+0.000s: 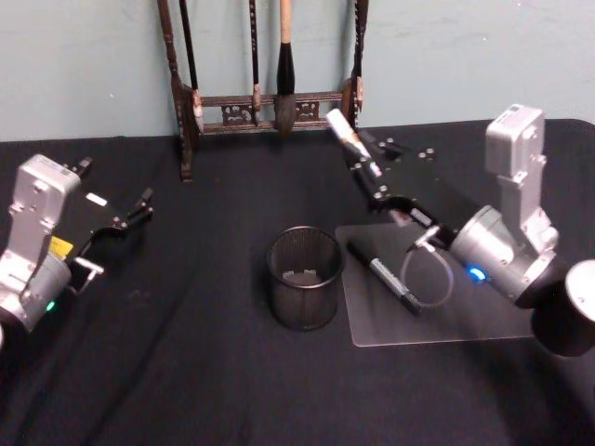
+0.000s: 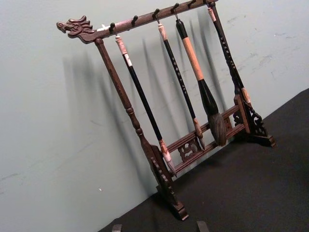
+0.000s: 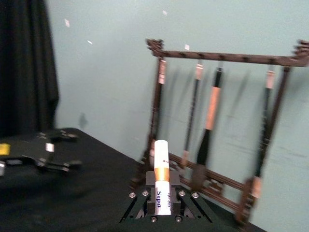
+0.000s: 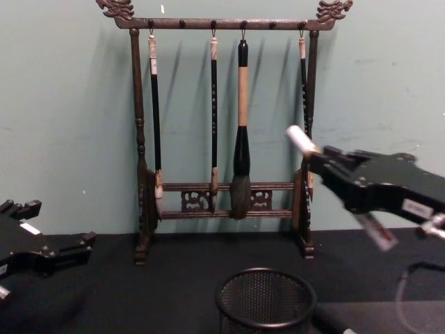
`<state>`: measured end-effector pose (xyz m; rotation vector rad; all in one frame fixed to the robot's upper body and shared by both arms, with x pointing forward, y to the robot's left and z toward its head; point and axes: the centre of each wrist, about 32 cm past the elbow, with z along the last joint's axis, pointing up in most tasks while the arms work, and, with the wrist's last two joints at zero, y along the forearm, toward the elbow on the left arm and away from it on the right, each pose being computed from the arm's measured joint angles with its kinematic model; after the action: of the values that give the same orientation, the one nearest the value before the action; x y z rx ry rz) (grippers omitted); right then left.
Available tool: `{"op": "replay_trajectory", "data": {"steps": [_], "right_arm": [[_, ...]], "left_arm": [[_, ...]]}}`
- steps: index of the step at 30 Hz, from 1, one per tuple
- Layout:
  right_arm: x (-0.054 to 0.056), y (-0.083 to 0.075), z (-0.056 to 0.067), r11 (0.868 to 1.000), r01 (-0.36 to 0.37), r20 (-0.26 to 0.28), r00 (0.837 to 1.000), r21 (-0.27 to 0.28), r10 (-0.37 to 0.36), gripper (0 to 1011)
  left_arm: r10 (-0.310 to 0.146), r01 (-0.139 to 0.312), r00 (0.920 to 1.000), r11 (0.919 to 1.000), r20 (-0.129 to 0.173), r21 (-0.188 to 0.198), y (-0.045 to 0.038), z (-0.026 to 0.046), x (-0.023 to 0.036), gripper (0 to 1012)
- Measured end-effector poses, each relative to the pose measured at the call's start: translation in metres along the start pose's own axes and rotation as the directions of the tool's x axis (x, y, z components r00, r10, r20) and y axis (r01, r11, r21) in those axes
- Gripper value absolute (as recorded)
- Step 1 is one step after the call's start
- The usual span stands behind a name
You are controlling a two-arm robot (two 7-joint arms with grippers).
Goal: Pick up the water-based marker from the table and place it into the pen holder.
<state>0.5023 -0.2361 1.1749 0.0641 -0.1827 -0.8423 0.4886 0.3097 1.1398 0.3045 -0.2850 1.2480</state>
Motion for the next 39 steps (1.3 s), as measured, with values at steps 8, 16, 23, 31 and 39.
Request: {"op": "replay_trajectory", "data": {"steps": [8,16,23,31,39], "right_arm": [[-0.024,0.018,-0.007,0.994,-0.096,-0.067,0.993,0.051,0.099,171],[-0.035,0.030,-0.014,0.989,-0.133,-0.125,0.982,0.059,0.140,171],[-0.039,0.035,-0.020,0.988,-0.146,-0.154,0.977,0.042,0.151,171],[-0.043,0.040,-0.026,0.988,-0.154,-0.171,0.973,0.021,0.155,171],[-0.044,0.043,-0.030,0.988,-0.152,-0.181,0.972,-0.002,0.149,171]], "left_arm": [[0.000,0.000,1.0000,1.0000,0.000,0.000,0.0000,0.0000,0.0000,1001],[0.000,0.000,1.0000,1.0000,0.000,0.000,0.0000,0.0000,0.0000,1001],[0.000,0.000,1.0000,1.0000,0.000,0.000,0.0000,0.0000,0.0000,1001],[0.000,0.000,1.0000,1.0000,0.000,0.000,0.0000,0.0000,0.0000,1001],[0.000,0.000,1.0000,1.0000,0.000,0.000,0.0000,0.0000,0.0000,1001]]}}
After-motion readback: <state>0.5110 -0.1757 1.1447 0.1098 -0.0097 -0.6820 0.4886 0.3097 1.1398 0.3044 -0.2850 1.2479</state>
